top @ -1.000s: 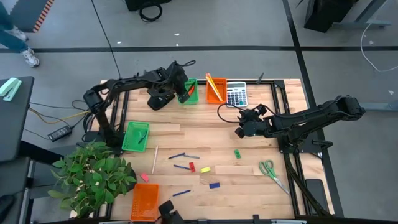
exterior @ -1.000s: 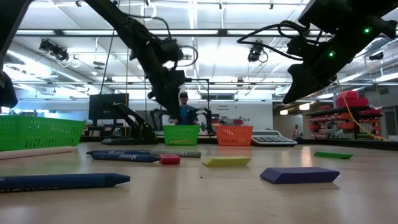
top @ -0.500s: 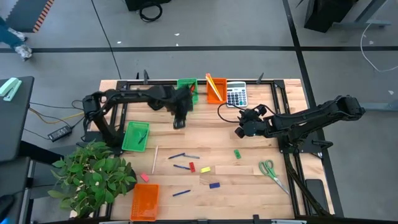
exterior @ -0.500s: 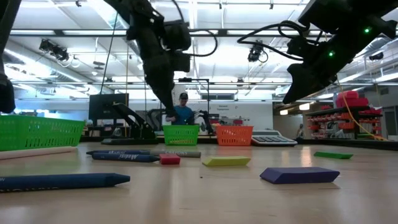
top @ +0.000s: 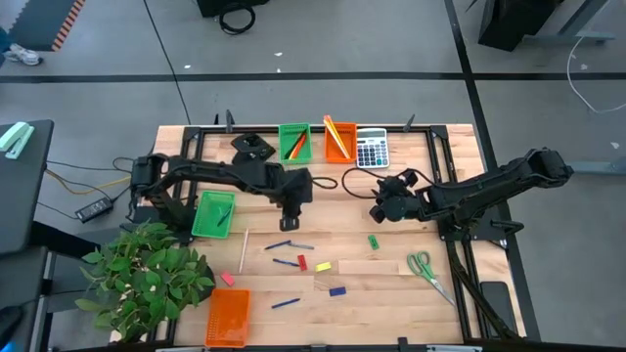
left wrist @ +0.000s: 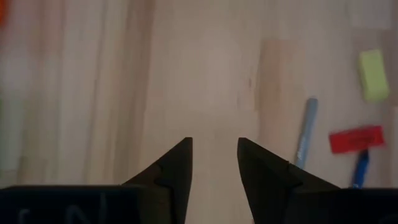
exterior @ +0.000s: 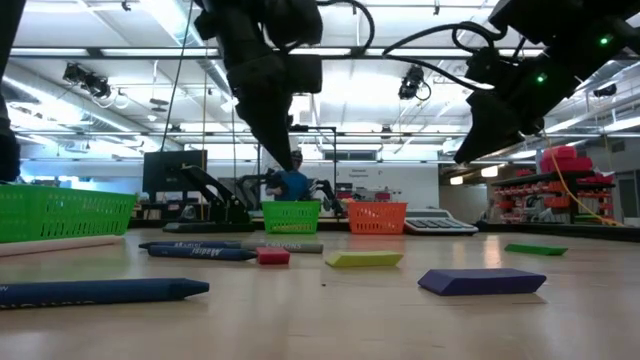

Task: Sort crayons/erasers/pens/pencils in bins
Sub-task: Put the blue crayon into the bottom green bin

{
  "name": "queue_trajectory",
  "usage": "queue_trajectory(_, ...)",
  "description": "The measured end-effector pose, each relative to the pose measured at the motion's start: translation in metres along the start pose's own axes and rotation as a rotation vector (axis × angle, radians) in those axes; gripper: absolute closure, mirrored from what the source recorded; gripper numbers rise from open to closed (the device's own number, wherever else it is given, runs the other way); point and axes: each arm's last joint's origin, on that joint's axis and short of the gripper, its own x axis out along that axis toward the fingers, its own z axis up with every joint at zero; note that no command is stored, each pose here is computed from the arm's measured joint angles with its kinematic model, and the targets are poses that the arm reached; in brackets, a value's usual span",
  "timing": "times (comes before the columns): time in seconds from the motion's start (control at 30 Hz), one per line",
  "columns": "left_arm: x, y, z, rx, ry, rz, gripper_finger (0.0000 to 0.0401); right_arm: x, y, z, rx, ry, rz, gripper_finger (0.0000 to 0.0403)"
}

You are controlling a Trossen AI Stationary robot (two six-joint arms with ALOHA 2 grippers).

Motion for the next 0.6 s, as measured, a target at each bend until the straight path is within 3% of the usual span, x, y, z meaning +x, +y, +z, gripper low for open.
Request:
queue_trajectory(0.13,0.0,-0.01,0.01,0.017,-0.11,0.096,0.0268,0.0,0.0,-0.001,-0.029,0.017,0.012,0.0241)
queue_trajectory(0.3,0.009,-0.026,0.015,0.147,-0.278,0.098,0.0267,0.002,-0.002,0.003,0.004,-0.024,-0.028,0.0241)
queue_trajectory(0.43,0.02,-0.027,0.0,0.19,-0.227,0.095,0.0272,0.005,-0.001,0.013,0.086,-0.084,-0.019,0.0241)
queue_trajectory(0.6,0.035,-0.014,-0.024,0.125,-0.106,0.11,0.0271,0.013,-0.002,0.033,0.166,-0.205,-0.007,0.0241)
